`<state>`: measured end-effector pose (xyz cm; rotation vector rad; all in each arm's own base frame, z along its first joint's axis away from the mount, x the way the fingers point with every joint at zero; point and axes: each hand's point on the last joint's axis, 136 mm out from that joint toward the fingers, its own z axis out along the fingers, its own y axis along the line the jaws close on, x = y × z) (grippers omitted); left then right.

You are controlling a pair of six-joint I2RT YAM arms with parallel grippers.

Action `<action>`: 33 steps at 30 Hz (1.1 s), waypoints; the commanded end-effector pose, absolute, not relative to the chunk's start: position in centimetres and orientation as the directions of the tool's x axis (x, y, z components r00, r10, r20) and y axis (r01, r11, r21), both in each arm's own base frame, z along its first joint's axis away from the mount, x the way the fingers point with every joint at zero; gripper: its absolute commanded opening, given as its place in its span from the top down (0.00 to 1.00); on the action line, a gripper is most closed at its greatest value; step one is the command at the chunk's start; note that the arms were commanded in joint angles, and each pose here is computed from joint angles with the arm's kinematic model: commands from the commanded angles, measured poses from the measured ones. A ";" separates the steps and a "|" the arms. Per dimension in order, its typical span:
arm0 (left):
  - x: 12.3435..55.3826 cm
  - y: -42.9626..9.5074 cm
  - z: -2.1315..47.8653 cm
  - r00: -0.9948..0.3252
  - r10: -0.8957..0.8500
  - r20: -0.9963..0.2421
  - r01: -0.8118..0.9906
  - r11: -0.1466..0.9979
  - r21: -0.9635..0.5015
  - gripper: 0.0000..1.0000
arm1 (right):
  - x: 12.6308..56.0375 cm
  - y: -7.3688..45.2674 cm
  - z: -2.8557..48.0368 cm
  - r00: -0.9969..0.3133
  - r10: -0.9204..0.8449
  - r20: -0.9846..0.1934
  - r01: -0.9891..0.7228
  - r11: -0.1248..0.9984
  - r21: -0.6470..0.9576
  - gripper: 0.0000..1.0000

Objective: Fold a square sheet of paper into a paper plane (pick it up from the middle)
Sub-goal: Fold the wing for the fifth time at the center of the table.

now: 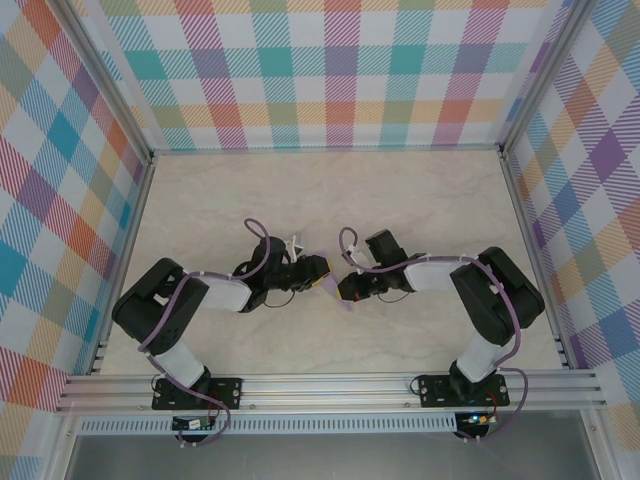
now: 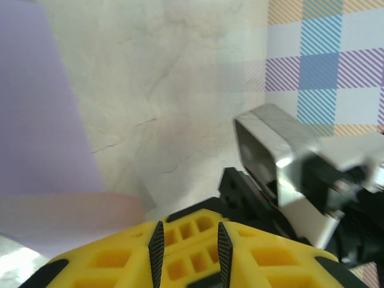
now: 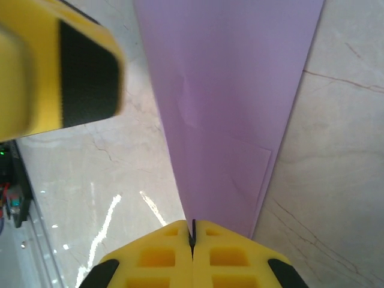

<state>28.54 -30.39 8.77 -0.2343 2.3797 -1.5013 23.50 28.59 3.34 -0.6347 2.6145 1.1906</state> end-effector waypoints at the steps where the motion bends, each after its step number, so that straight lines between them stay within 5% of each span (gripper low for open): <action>1: 27.2 -29.9 8.3 -0.947 -0.256 -0.193 0.055 0.464 -0.884 0.68 | 23.0 29.2 4.0 -0.908 -0.275 -0.317 -0.418 0.530 0.738 1.00; 33: 26.0 -31.0 4.9 -0.962 -0.224 -0.158 0.037 0.463 -0.886 0.70 | 22.8 28.7 0.7 -0.965 -0.224 -0.134 -0.242 0.578 0.779 1.00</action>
